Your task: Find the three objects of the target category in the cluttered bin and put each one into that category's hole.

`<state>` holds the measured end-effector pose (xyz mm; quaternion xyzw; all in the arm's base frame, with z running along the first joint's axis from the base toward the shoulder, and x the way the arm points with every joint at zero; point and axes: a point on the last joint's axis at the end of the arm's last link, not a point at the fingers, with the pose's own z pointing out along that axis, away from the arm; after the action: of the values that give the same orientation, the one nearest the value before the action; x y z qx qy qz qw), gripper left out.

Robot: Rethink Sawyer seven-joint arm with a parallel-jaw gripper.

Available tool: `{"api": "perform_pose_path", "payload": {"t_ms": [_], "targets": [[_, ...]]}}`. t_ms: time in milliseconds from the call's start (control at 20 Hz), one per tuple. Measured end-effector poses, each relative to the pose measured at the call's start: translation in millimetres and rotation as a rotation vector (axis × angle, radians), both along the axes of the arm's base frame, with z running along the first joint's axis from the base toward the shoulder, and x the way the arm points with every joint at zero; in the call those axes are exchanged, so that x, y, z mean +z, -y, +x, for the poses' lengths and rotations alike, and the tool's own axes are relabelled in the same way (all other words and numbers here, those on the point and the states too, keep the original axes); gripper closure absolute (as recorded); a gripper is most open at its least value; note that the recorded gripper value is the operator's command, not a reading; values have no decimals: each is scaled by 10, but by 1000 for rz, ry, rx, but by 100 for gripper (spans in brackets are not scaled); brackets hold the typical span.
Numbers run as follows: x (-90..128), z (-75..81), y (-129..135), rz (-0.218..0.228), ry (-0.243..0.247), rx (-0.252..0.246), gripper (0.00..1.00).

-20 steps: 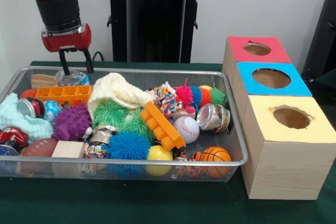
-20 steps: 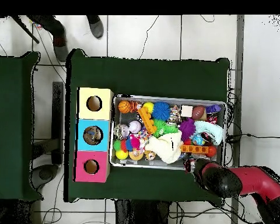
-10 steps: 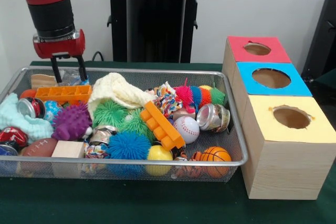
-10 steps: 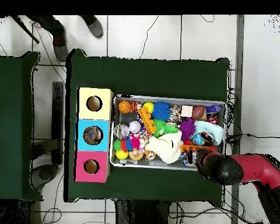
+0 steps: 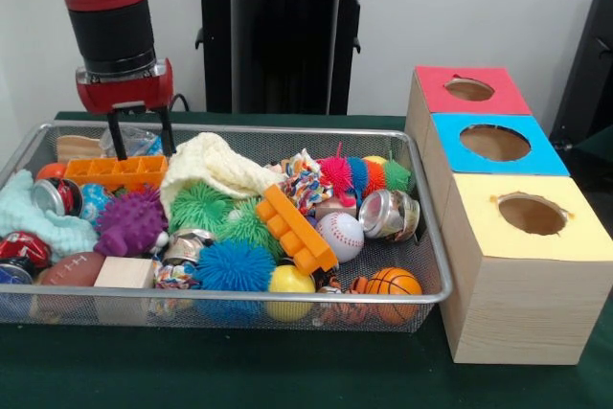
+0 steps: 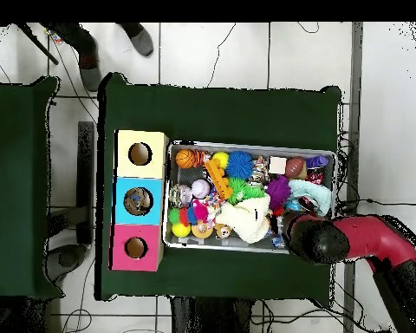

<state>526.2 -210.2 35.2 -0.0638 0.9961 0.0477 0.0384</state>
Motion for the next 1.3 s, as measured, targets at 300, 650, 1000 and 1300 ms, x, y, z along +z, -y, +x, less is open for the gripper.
{"api": "perform_pose_path", "payload": {"t_ms": [300, 650, 1000, 1300], "targets": [[79, -46, -62, -11, 26, 24, 0], [261, -507, -219, -9, 68, 71, 0], [477, -1531, -198, -41, -21, 63, 0], [336, -2026, -146, -45, -110, 39, 0]]}}
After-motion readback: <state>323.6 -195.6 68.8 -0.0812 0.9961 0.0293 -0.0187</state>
